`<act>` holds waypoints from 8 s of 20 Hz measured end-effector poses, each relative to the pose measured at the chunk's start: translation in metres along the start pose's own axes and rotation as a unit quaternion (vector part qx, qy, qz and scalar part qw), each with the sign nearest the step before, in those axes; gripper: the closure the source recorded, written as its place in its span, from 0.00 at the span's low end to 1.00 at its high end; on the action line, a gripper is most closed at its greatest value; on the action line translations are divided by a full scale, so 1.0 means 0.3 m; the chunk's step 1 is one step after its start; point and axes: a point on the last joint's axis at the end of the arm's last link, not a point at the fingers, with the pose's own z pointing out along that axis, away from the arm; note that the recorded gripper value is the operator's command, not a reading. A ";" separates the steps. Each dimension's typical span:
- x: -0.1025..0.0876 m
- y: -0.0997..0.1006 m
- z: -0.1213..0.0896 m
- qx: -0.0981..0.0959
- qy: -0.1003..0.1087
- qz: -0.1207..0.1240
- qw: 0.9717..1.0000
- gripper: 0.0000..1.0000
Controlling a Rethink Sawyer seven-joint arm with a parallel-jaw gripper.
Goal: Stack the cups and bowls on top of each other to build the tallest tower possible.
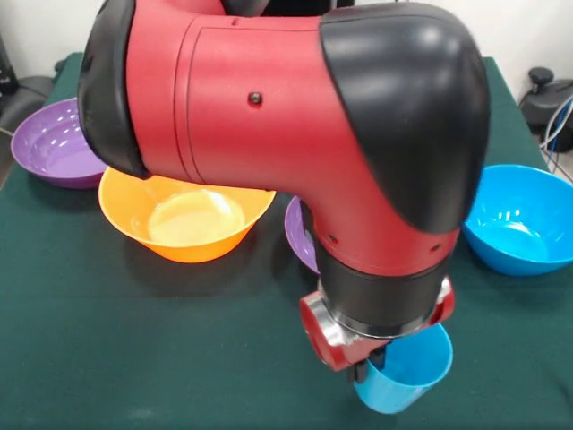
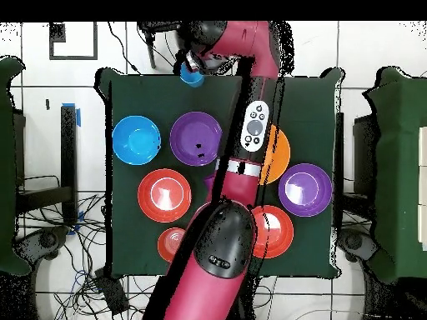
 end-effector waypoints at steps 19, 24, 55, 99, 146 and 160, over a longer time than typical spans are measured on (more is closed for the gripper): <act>-0.036 -0.043 -0.077 -0.016 -0.033 -0.001 0.999 1.00; -0.009 -0.104 -0.092 -0.021 -0.038 0.005 0.999 1.00; 0.280 -0.190 -0.066 -0.030 0.003 -0.090 0.995 1.00; 0.296 -0.150 0.131 -0.030 -0.031 -0.084 0.995 1.00; 0.301 -0.176 0.137 -0.004 -0.051 -0.081 0.995 0.00; 0.271 -0.126 -0.080 0.010 -0.050 -0.105 0.993 0.00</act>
